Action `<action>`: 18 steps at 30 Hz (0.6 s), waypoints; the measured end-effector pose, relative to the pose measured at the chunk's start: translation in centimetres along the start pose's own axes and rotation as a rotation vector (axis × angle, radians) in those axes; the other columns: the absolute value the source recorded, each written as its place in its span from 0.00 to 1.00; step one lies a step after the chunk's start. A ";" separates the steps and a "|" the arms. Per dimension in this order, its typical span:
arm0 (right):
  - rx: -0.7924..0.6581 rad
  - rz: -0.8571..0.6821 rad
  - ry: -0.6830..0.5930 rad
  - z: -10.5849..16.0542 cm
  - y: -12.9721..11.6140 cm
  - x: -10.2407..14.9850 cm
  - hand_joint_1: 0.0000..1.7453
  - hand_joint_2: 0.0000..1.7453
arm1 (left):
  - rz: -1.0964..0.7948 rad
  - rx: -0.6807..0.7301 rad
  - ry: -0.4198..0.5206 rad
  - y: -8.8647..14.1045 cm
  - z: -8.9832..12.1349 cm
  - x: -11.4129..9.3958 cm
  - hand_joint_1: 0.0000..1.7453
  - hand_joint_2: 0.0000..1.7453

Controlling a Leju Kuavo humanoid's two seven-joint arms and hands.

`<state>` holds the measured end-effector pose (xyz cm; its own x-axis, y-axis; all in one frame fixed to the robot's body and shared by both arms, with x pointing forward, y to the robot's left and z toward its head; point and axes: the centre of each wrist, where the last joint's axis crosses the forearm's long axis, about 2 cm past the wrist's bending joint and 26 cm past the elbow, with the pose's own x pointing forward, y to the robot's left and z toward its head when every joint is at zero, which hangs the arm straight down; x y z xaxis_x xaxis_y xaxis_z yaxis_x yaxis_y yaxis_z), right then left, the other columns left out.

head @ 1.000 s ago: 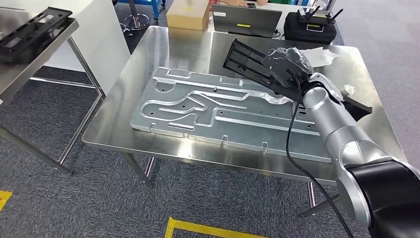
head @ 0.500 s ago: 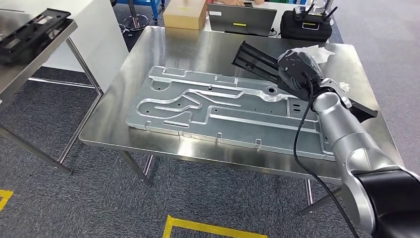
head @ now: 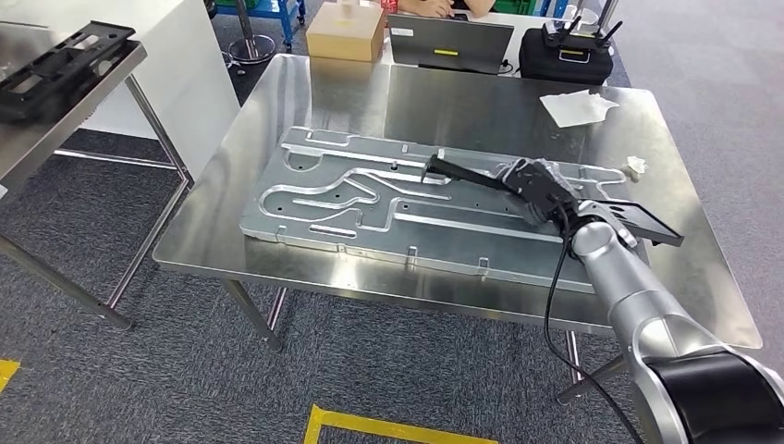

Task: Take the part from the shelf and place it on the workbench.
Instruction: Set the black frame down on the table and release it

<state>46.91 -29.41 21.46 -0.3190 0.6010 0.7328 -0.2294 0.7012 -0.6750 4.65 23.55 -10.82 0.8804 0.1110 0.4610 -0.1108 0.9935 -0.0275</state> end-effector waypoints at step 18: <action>0.121 -0.009 -0.005 0.6 4.8 -0.3 1.00 1.00 | -0.009 -0.008 -0.003 0.2 0.0 0.0 0.00 1.00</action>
<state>45.32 -26.46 17.95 -0.3207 0.5933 0.7383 -0.3411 0.6548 -0.6744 4.59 23.71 -10.84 0.8799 0.1022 0.4640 -0.0993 0.9946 -0.0308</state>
